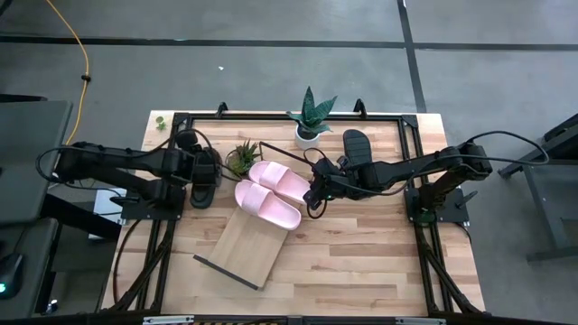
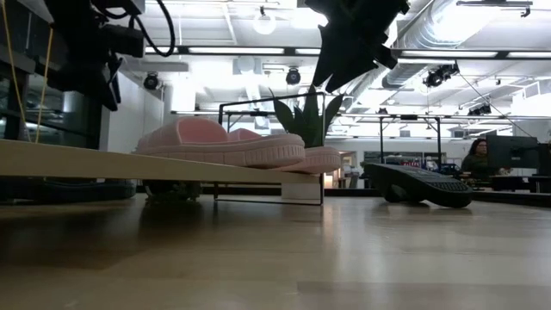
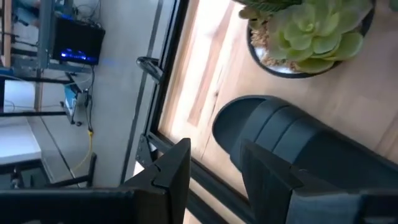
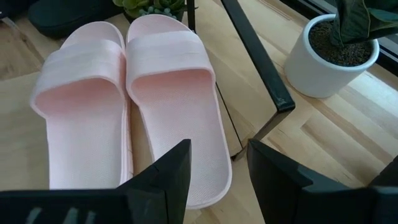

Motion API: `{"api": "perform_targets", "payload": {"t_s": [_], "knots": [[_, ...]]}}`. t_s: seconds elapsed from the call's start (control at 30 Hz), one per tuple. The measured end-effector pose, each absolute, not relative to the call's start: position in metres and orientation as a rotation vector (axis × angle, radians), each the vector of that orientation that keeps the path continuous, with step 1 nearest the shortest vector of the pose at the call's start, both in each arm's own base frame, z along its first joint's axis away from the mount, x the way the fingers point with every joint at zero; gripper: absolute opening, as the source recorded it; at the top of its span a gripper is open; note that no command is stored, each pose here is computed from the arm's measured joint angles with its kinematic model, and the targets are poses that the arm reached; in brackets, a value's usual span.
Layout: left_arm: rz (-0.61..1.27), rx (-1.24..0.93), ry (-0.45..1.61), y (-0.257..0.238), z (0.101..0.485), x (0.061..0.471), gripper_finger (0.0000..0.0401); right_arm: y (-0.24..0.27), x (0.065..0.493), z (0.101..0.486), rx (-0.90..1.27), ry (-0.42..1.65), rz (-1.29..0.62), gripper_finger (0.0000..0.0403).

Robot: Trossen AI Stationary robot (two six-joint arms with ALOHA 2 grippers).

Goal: Pick and place slides into the shelf
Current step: Put the left black slide on the shelf

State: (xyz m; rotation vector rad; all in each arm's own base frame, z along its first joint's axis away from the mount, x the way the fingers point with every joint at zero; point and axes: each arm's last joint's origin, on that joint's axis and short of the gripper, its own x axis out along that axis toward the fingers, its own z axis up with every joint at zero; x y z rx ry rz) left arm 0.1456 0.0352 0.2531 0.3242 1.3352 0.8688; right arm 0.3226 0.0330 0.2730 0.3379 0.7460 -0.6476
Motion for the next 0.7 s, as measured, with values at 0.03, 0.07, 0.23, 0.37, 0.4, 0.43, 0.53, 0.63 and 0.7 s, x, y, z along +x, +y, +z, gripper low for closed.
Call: {"api": "perform_targets", "payload": {"t_s": [0.03,0.07,0.23,0.37,0.4,0.43,0.53,0.63,0.7], "knots": [[0.865,0.332,1.336,0.035,0.252,0.146,0.0126,0.033,0.323,0.273,0.342,0.745,-0.649,0.0146],[0.864,0.348,1.336,0.034,0.251,0.146,0.0126,0.033,0.323,0.273,0.345,0.744,-0.65,0.0146],[0.83,0.442,1.393,0.032,0.244,0.142,0.0126,0.033,0.323,0.273,0.35,0.739,-0.655,0.0146],[0.737,0.444,1.447,0.031,0.234,0.141,0.0126,0.032,0.323,0.273,0.346,0.725,-0.675,0.0146],[0.719,0.45,1.454,0.031,0.233,0.141,0.0126,0.032,0.323,0.273,0.348,0.722,-0.679,0.0146],[0.707,0.454,1.455,0.03,0.232,0.142,0.0126,0.032,0.323,0.273,0.349,0.721,-0.681,0.0146],[0.675,0.487,1.477,0.03,0.23,0.141,0.0126,0.032,0.323,0.273,0.355,0.718,-0.684,0.0146],[0.603,0.492,1.502,0.029,0.227,0.142,0.0126,0.032,0.323,0.274,0.347,0.709,-0.698,0.0146],[0.541,0.463,1.517,0.028,0.222,0.142,0.0127,0.032,0.323,0.274,0.342,0.705,-0.705,0.0146]]}}
